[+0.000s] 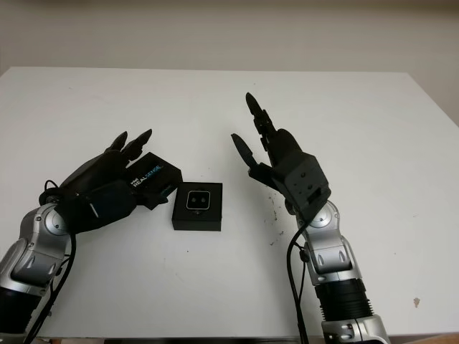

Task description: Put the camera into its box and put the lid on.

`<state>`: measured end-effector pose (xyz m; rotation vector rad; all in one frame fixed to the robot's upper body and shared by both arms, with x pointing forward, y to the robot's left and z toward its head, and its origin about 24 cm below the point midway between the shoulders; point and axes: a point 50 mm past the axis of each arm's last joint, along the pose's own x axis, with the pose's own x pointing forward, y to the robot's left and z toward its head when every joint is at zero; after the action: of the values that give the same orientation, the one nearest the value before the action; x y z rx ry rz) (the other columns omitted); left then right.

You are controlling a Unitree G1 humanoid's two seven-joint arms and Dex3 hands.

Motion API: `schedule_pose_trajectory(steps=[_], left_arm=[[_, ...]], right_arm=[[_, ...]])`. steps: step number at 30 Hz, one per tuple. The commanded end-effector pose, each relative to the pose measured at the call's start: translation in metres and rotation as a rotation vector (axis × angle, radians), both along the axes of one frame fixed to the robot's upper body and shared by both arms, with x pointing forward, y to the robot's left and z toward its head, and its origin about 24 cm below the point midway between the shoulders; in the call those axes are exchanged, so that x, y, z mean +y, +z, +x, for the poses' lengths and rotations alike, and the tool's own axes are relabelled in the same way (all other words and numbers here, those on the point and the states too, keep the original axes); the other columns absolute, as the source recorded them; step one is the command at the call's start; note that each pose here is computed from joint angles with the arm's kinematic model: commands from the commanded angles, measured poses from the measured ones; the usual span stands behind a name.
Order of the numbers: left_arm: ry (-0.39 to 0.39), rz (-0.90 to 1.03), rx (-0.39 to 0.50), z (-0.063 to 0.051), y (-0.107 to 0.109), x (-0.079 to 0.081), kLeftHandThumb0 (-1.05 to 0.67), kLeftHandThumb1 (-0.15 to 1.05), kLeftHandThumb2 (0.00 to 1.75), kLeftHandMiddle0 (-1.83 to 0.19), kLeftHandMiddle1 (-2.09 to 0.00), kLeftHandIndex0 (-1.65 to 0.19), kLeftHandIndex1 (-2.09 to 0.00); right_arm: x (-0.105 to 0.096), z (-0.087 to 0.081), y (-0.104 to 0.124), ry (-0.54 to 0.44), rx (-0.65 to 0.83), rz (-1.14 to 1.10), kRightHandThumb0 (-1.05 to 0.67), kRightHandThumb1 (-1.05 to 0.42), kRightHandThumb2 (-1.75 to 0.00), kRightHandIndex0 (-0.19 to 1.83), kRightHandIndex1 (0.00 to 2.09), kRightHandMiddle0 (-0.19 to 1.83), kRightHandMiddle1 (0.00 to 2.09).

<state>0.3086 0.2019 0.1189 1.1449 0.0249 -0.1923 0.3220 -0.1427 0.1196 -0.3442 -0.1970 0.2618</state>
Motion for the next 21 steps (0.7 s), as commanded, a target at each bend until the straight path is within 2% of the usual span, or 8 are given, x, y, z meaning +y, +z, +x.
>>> schedule_pose_trajectory(steps=[1,6,14,21], left_arm=[[-0.020,0.035,-0.027,0.004,0.006,-0.003,-0.76,0.89,0.04,-0.01,-0.06,-0.04,-0.08],[-0.039,0.060,-0.023,0.005,0.003,-0.005,-0.71,0.87,0.04,-0.02,-0.06,-0.06,-0.07],[-0.063,0.119,-0.043,0.006,-0.005,-0.008,-0.63,0.87,0.05,-0.05,-0.06,-0.08,-0.07],[-0.075,0.034,-0.060,0.007,-0.011,-0.011,-0.53,0.87,0.05,-0.12,-0.09,-0.15,-0.08]], right_arm=[[0.001,-0.001,0.004,-0.007,-0.014,0.028,-0.74,-1.05,-0.57,-0.07,0.06,-0.05,0.09],[0.000,-0.001,0.004,-0.049,0.023,0.118,-0.73,-1.05,-0.56,-0.09,0.05,-0.08,0.06],[0.000,-0.002,0.004,-0.047,0.022,0.133,-0.73,-1.05,-0.56,-0.10,0.05,-0.08,0.06],[0.000,-0.002,0.003,-0.048,0.025,0.085,-0.73,-1.05,-0.56,-0.09,0.06,-0.06,0.07]])
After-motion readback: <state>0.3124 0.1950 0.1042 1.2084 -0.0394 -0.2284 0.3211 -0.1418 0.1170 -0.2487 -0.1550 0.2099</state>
